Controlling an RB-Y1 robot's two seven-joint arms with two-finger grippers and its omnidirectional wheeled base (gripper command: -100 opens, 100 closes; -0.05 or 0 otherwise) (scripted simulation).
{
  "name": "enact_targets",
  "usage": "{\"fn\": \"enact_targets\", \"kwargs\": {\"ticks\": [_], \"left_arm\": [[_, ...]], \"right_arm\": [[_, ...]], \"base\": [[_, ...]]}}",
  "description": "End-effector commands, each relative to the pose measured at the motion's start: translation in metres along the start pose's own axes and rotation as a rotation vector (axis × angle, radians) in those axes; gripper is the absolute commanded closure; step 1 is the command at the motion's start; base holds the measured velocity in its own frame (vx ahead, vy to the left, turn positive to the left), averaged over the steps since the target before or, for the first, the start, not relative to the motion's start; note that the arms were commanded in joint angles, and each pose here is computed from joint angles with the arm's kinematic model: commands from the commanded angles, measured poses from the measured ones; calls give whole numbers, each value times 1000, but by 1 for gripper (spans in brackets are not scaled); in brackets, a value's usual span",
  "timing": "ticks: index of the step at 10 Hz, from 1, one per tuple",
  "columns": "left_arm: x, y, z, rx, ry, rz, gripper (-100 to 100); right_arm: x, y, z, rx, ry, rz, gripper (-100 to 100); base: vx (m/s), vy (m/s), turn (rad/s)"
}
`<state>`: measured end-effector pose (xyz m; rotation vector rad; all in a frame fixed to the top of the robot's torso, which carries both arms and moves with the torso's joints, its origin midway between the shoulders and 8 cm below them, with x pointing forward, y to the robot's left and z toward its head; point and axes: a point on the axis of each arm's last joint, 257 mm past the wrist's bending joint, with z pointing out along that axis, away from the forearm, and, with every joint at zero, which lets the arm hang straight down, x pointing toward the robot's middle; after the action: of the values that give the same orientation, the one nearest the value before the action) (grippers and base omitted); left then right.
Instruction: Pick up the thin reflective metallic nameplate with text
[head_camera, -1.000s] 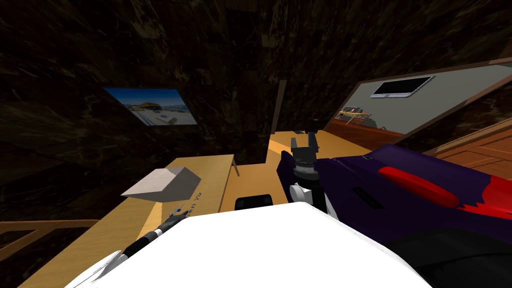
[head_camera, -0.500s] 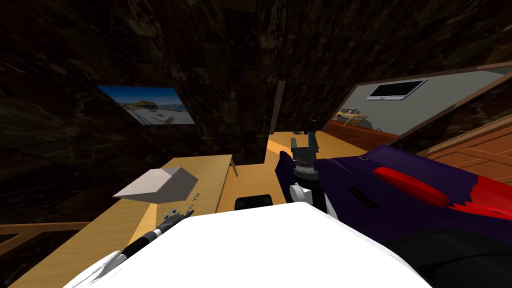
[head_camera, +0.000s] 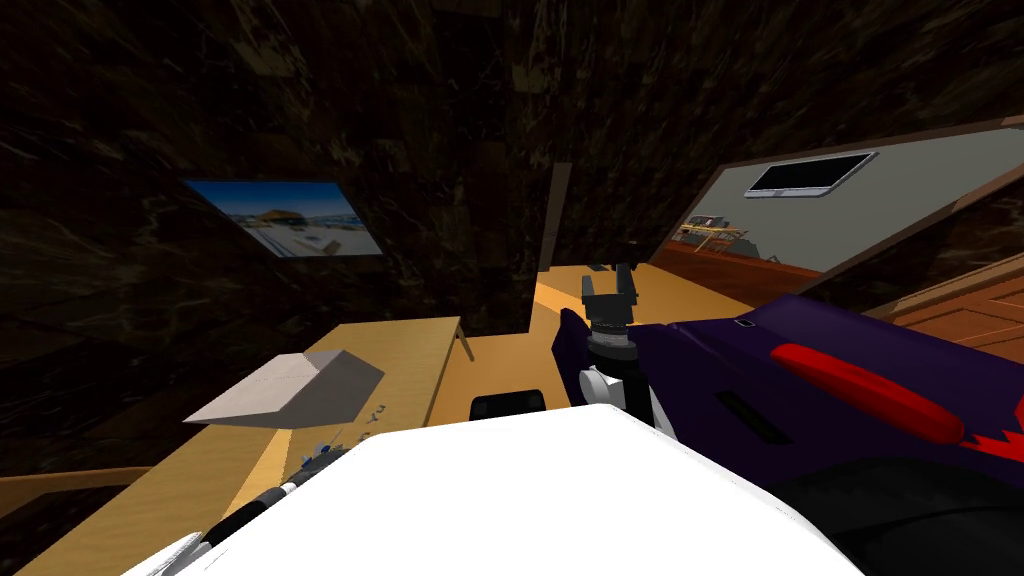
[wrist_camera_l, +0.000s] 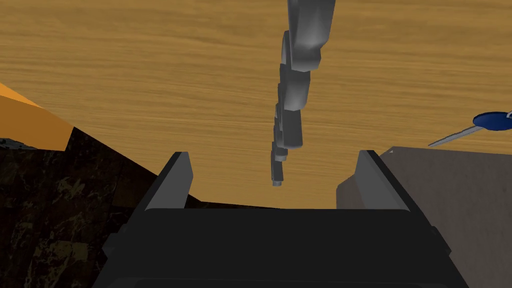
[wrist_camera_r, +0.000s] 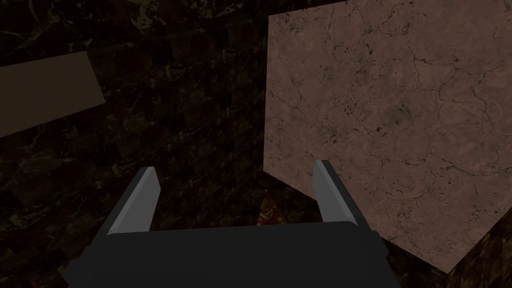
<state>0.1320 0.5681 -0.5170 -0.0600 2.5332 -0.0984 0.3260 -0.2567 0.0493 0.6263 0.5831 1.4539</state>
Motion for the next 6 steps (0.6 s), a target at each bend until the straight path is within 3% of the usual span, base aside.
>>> {"fn": "enact_targets", "kwargs": {"ticks": [1,2,3,4,5,6], "left_arm": [[27,-2,-10,15,56,-16,-100],[16,-5,-7,24,38,3,-100],[26,-3,-10,16,53,-13,-100],[21,-2,-9,16,47,-11,-100],[22,-3,-9,17,48,-10,0],[24,-2,-5,6,51,-32,-100]], "right_arm": [[0,0,0,0,0,0,0],[0,0,0,0,0,0,0],[0,0,0,0,0,0,0],[0,0,0,0,0,0,0],[0,0,0,0,0,0,0],[0,0,0,0,0,0,0]], "base": [[131,38,14],[88,6,8],[33,-11,-6],[10,-5,0],[0,0,0],[-78,-1,-266]]}}
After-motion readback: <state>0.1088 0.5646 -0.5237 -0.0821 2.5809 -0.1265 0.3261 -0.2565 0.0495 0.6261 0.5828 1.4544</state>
